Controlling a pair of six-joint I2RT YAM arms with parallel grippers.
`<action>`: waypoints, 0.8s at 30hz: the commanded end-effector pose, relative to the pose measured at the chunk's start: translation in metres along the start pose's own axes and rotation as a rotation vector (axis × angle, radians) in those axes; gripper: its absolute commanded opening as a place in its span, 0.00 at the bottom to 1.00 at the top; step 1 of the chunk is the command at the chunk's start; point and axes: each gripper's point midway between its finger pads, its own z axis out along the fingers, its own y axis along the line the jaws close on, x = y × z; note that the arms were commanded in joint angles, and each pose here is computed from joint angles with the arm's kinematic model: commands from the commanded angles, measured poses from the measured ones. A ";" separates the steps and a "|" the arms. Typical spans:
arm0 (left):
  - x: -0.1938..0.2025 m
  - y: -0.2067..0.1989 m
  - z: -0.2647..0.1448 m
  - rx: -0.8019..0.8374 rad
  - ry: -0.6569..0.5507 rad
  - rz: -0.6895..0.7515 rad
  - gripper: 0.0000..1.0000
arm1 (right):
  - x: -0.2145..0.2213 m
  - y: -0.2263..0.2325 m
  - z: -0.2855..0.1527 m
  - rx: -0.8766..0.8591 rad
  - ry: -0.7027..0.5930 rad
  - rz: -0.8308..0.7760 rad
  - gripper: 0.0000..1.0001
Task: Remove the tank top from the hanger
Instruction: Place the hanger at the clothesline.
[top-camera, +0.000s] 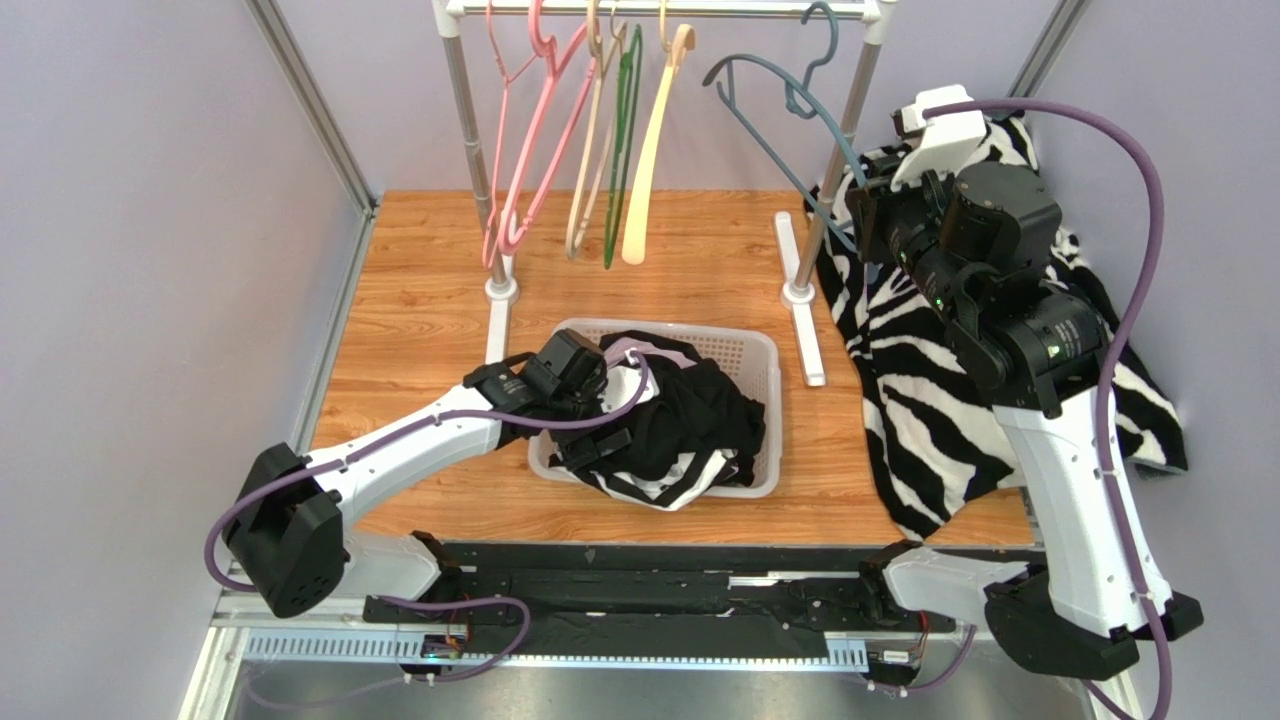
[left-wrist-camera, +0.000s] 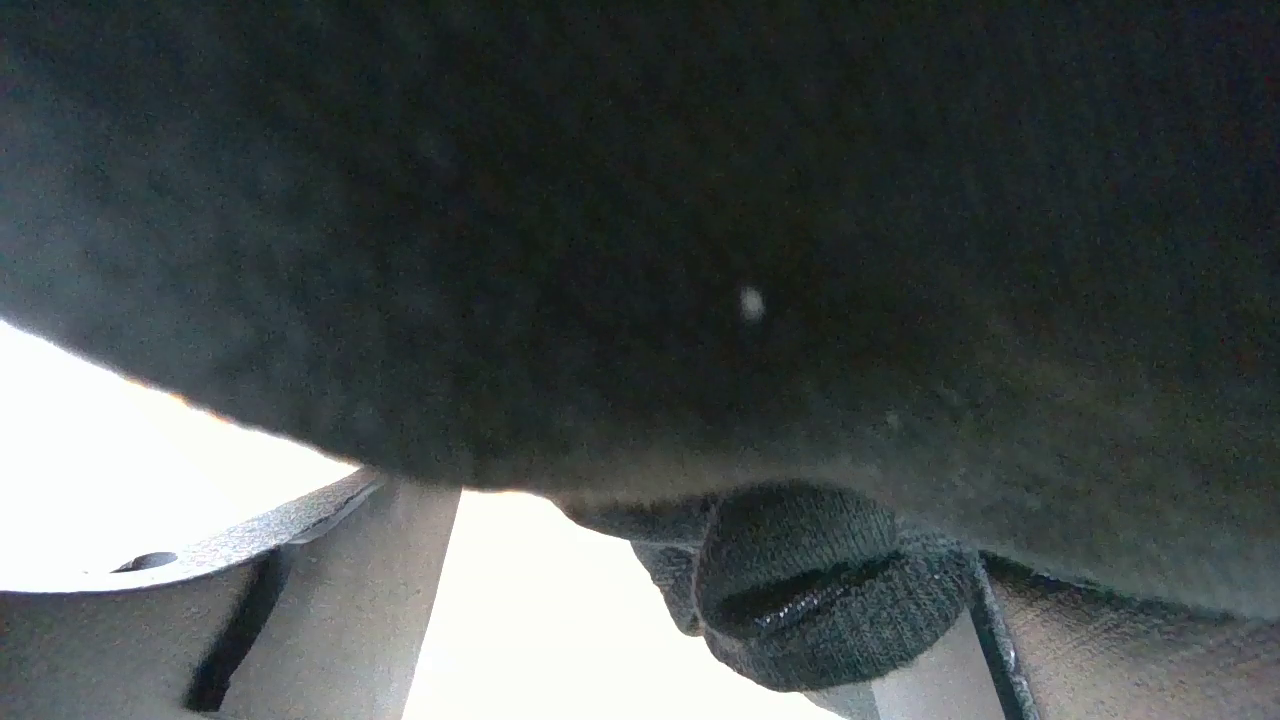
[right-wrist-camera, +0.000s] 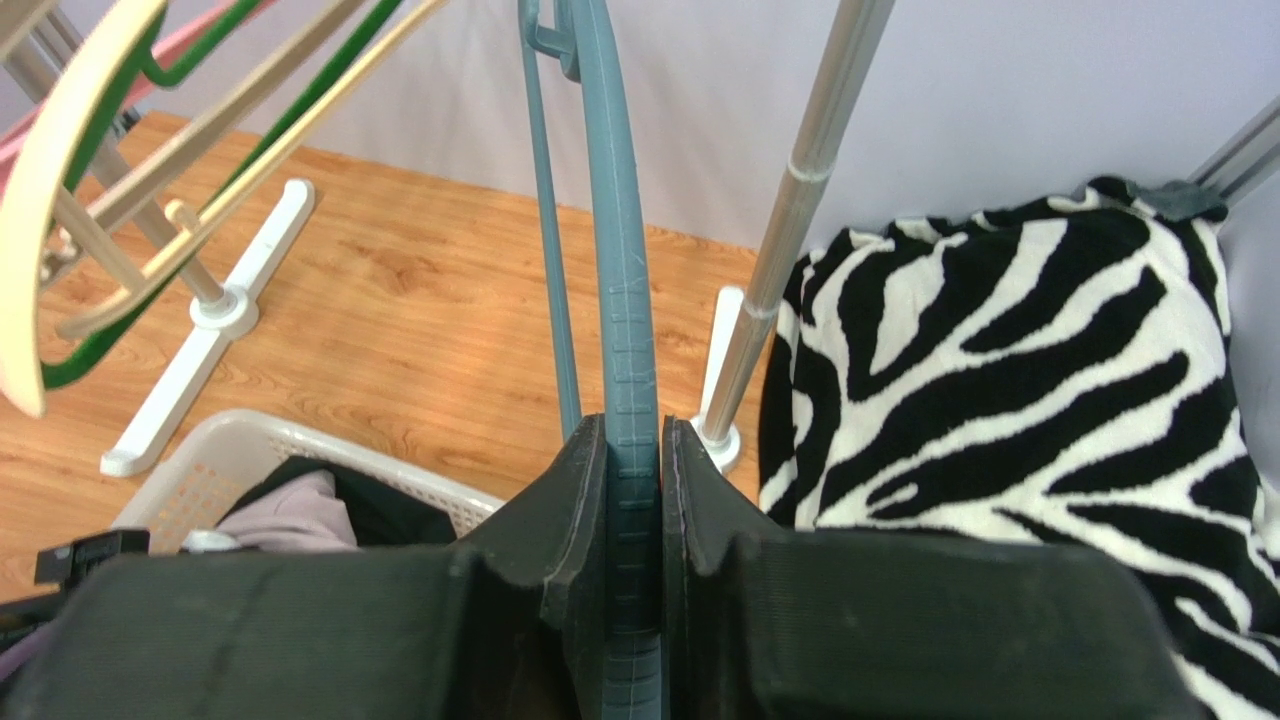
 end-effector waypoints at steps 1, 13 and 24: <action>-0.008 -0.008 -0.015 0.020 -0.045 -0.025 0.99 | -0.058 -0.010 -0.005 0.039 -0.171 -0.008 0.00; -0.070 0.008 -0.155 -0.055 -0.312 -0.028 0.99 | -0.060 0.000 0.051 0.045 -0.133 -0.042 0.00; -0.068 -0.009 -0.252 -0.038 -0.440 0.089 0.99 | -0.029 0.004 0.079 0.060 -0.069 -0.017 0.00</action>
